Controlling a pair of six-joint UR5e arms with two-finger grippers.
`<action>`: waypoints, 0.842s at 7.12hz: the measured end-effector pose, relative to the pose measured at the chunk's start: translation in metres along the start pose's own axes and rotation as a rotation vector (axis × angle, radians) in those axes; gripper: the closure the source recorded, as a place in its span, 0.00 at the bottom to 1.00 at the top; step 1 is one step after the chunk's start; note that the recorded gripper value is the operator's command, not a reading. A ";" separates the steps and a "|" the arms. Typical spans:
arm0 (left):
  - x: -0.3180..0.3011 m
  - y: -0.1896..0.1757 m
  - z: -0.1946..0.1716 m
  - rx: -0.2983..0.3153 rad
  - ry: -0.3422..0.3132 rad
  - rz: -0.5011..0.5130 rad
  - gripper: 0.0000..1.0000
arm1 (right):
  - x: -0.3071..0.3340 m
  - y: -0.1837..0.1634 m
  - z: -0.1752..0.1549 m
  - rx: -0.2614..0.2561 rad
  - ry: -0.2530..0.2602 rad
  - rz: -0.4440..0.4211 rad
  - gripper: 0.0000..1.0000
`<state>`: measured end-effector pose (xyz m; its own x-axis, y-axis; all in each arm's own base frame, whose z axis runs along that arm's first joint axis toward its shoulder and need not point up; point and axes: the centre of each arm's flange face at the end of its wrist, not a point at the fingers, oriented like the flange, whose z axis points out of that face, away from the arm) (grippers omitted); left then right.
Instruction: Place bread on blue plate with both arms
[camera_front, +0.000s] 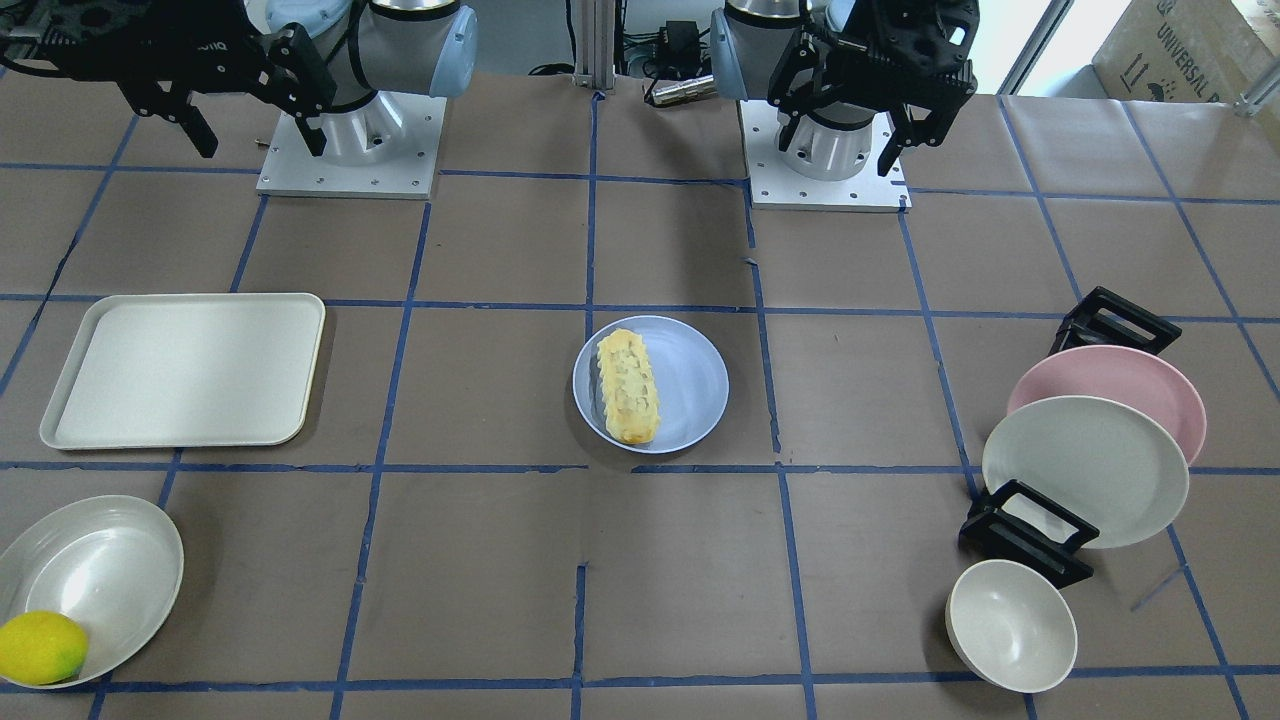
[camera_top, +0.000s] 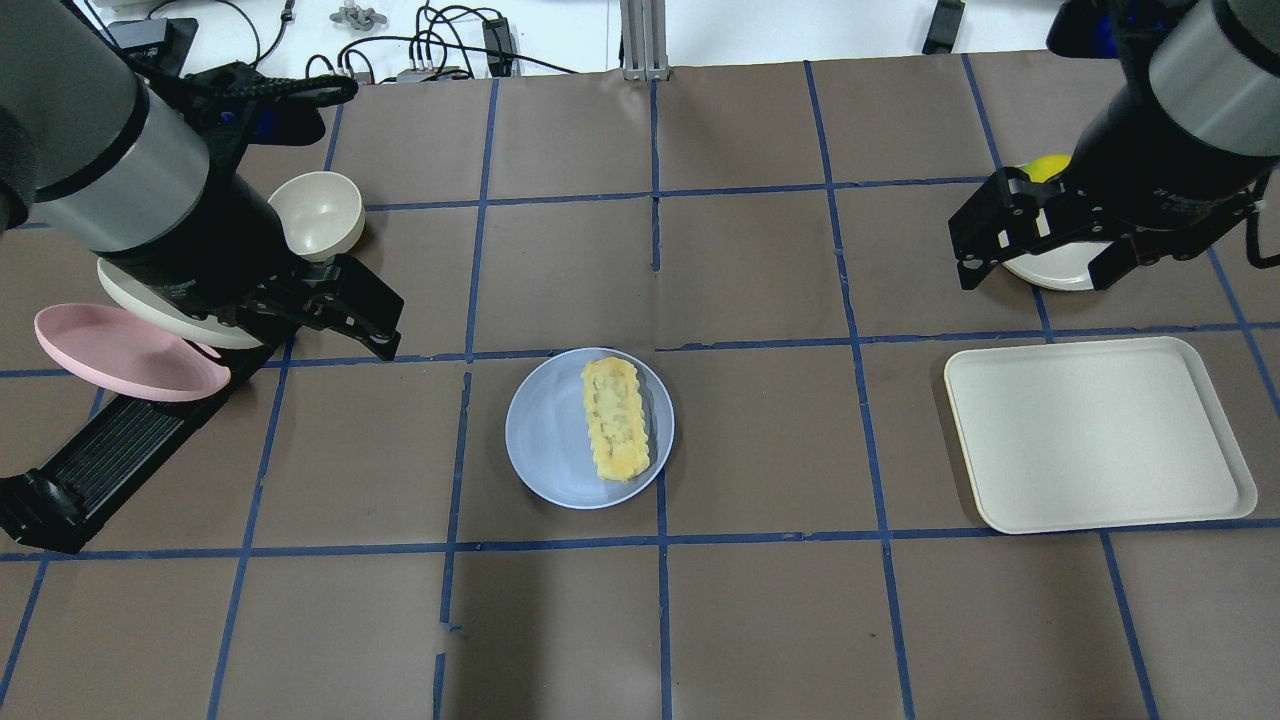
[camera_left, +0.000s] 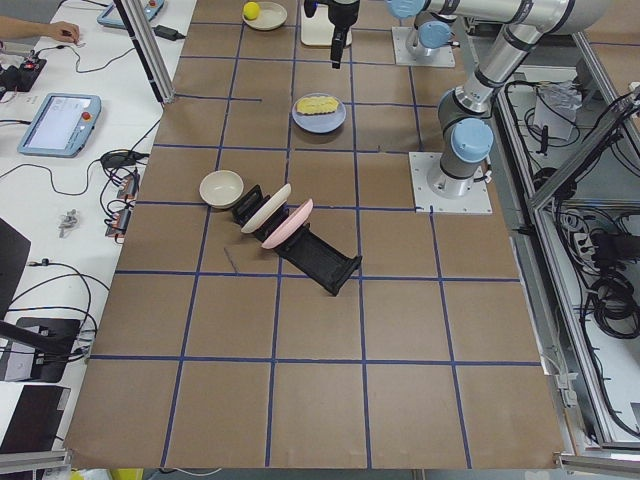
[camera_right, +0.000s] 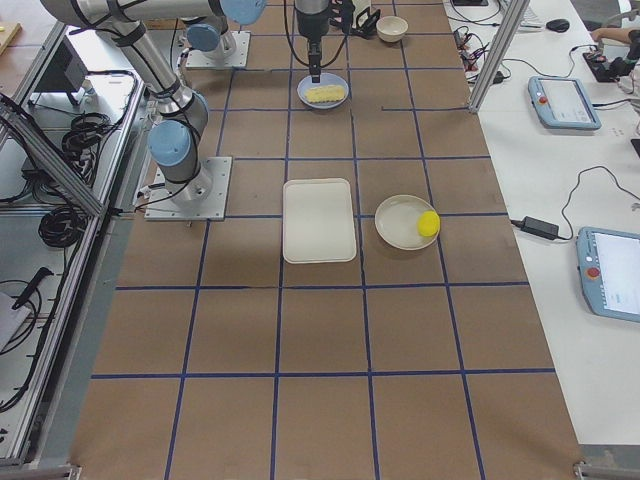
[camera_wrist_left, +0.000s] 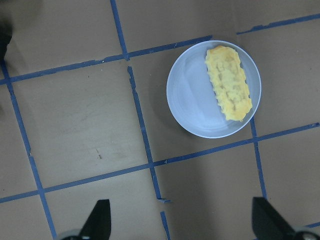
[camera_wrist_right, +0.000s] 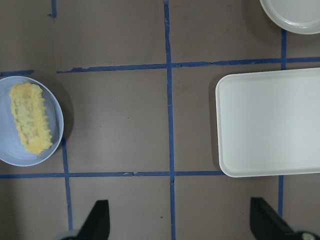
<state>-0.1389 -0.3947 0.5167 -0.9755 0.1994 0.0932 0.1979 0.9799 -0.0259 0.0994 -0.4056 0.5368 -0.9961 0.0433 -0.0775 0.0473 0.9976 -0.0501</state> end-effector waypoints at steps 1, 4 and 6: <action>-0.001 0.000 0.001 -0.002 -0.001 -0.001 0.00 | -0.002 0.002 -0.004 0.000 -0.009 0.028 0.02; -0.002 -0.001 0.004 -0.008 0.001 -0.004 0.00 | -0.005 0.002 0.001 -0.011 0.010 0.046 0.02; -0.003 -0.001 0.005 -0.010 0.000 -0.005 0.00 | -0.012 -0.001 0.007 -0.008 0.040 0.054 0.02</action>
<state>-0.1364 -0.3964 0.5113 -0.9764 0.1950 0.0929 0.1944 0.9808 -0.0151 0.1115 -0.4077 0.5312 -0.9943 0.0990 -0.0399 0.1005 0.9942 -0.0389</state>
